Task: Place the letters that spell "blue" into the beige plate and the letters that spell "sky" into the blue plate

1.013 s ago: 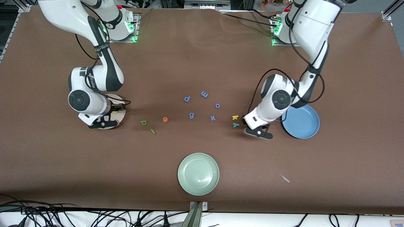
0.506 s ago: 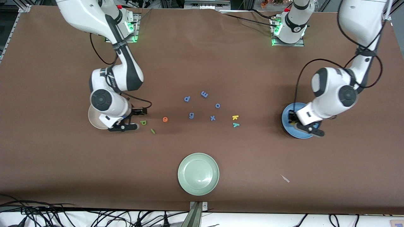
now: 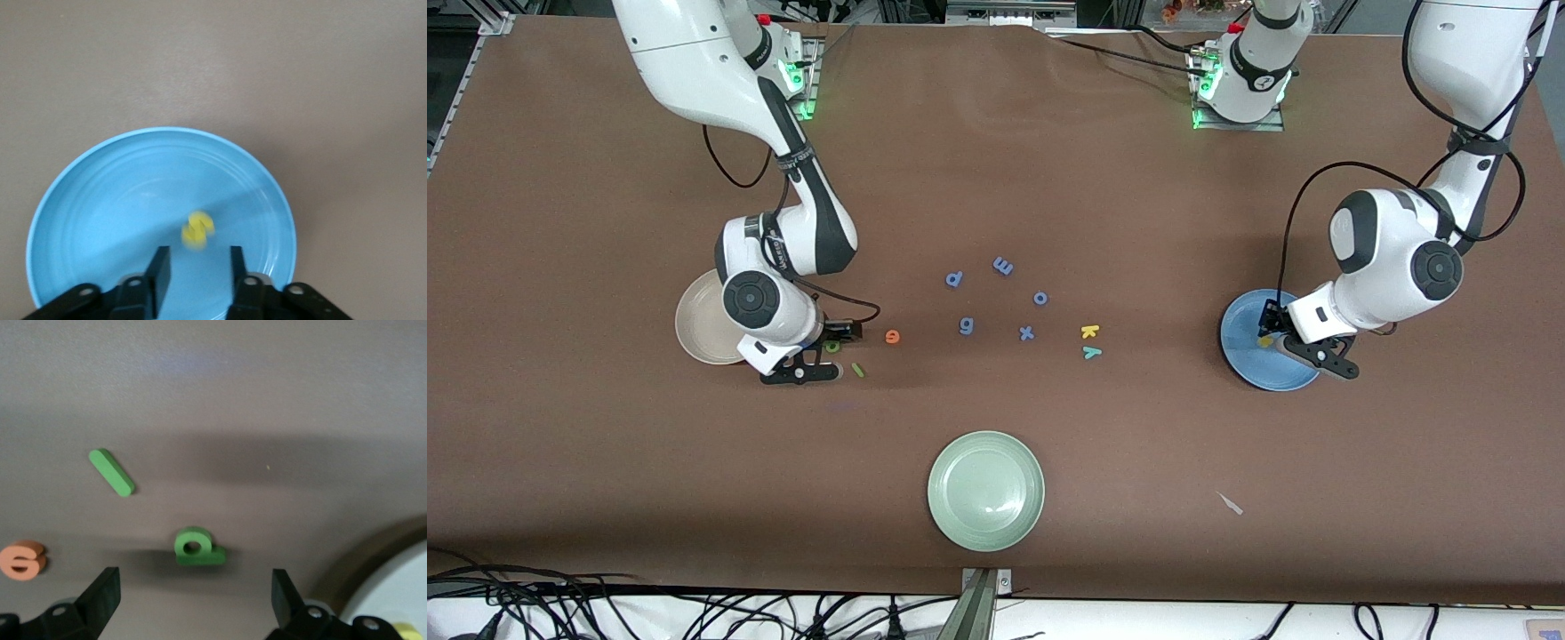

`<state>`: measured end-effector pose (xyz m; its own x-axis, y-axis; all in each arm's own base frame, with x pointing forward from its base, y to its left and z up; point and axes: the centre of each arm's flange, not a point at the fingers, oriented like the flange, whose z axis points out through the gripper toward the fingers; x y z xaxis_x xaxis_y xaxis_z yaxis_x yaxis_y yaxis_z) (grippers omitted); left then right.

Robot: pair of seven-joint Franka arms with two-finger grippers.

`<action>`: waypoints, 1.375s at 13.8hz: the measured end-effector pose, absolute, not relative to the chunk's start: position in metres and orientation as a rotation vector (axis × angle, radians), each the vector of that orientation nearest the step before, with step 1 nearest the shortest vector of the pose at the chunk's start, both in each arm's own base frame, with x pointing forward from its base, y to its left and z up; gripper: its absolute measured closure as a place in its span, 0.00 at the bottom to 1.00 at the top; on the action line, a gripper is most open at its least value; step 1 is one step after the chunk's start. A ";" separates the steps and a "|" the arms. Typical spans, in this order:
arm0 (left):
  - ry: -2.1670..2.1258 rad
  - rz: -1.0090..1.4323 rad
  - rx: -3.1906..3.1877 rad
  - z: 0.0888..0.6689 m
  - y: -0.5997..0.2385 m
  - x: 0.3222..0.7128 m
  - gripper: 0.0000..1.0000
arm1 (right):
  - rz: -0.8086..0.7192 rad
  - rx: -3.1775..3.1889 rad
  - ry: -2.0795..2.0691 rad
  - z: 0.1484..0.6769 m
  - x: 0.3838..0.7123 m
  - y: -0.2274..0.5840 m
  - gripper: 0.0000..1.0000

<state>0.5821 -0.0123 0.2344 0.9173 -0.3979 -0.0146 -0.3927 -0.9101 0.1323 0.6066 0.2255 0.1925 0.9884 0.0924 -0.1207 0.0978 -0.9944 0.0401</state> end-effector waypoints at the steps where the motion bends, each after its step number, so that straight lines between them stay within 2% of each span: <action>1: -0.622 -0.062 2.949 0.234 -0.017 0.582 0.39 | -0.178 3.088 0.152 0.190 0.607 0.227 0.00; 2: -0.637 -0.062 2.945 0.235 -0.023 0.582 0.28 | -0.177 3.088 0.158 0.189 0.606 0.228 0.00; 3: -0.651 -0.061 2.941 0.235 -0.028 0.582 0.22 | -0.180 3.086 0.166 0.187 0.606 0.227 0.00; 4: -0.665 -0.059 2.938 0.235 -0.034 0.582 0.22 | -0.183 3.085 0.175 0.185 0.606 0.227 0.00; 6: -0.647 -0.046 2.906 0.237 -0.070 0.581 0.22 | -0.190 3.087 0.192 0.183 0.606 0.225 0.01; 7: -0.594 -0.049 2.883 0.238 -0.102 0.576 0.22 | -0.195 3.092 0.195 0.182 0.606 0.224 0.04; 8: -0.535 -0.058 2.865 0.238 -0.141 0.569 0.22 | -0.202 3.103 0.186 0.180 0.606 0.224 0.13; 9: -0.484 -0.061 2.858 0.239 -0.183 0.561 0.22 | -0.207 3.111 0.180 0.179 0.606 0.224 0.14; 10: -0.429 -0.069 2.861 0.239 -0.221 0.553 0.22 | -0.210 3.117 0.177 0.179 0.605 0.225 0.19; 11: -0.369 -0.085 2.870 0.237 -0.253 0.546 0.22 | -0.211 3.119 0.178 0.179 0.605 0.225 0.32; 12: -0.317 -0.101 2.876 0.234 -0.275 0.541 0.22 | -0.212 3.119 0.188 0.179 0.605 0.225 0.36; 13: -0.284 -0.103 2.880 0.229 -0.289 0.538 0.22 | -0.213 3.119 0.211 0.178 0.605 0.224 0.36; 15: -0.242 -0.053 2.883 0.215 -0.292 0.543 0.26 | -0.218 3.118 0.232 0.177 0.606 0.222 0.48; 16: -0.228 -0.046 2.887 0.205 -0.289 0.545 0.32 | -0.218 3.119 0.235 0.177 0.606 0.220 0.48; 17: -0.221 -0.043 2.889 0.196 -0.288 0.547 0.32 | -0.218 3.119 0.234 0.177 0.606 0.219 0.53; 18: -0.218 -0.038 2.887 0.190 -0.290 0.550 0.32 | -0.218 3.119 0.234 0.177 0.607 0.219 0.53; 19: -0.218 -0.035 2.885 0.186 -0.293 0.553 0.34 | -0.217 3.119 0.231 0.177 0.607 0.217 0.61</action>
